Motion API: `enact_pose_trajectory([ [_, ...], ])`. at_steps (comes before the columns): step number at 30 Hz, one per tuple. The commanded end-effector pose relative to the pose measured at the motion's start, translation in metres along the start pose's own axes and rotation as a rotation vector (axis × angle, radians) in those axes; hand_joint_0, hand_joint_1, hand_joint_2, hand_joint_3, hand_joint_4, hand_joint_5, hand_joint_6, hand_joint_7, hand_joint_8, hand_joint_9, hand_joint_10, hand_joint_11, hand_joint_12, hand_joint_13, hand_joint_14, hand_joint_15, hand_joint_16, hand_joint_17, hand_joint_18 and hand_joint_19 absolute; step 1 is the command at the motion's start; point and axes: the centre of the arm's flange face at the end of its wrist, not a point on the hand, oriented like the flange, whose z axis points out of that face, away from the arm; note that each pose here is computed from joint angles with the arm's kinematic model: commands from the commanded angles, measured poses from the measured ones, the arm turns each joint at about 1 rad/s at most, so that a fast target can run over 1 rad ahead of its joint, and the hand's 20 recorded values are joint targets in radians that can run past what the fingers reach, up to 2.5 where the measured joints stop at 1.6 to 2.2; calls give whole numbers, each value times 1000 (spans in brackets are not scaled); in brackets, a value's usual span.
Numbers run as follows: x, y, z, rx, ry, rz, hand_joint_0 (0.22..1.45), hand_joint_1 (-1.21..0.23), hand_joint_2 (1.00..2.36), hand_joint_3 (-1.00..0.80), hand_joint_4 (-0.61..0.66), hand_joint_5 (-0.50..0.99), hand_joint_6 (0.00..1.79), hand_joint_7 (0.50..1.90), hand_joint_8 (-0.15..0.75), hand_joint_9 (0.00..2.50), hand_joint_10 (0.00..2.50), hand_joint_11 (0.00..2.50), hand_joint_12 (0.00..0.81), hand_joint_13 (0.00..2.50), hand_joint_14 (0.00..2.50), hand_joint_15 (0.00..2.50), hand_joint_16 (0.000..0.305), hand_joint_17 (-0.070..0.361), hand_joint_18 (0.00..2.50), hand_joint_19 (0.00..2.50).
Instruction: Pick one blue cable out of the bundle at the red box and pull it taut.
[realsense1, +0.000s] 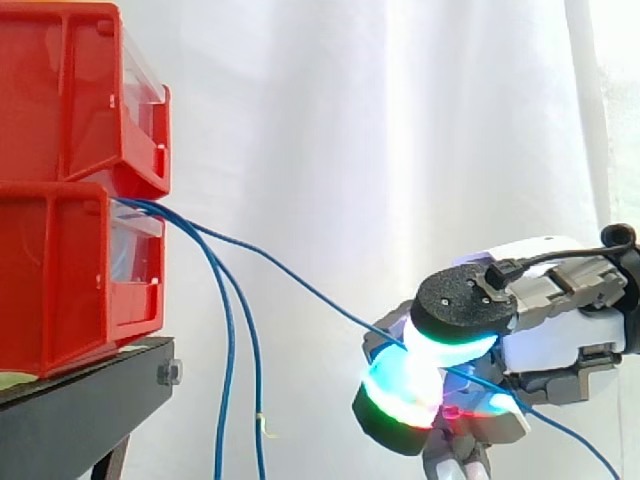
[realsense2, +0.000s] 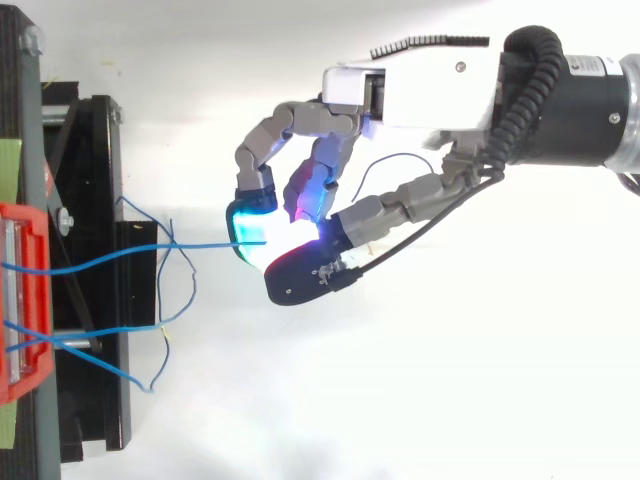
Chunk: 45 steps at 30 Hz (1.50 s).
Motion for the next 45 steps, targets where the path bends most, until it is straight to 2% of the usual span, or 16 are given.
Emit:
enact_pose_trajectory([
  [1,0,1,1,-6,-3,0,662,-885,1021,-76,65,-90,927,1054,437,1226,12,1069,402,890,15,509,53,119,849,576],
  [45,0,0,1,-4,-4,-2,662,-876,1022,-93,68,-95,929,1038,441,1215,10,1064,399,884,16,514,52,117,837,587],
])
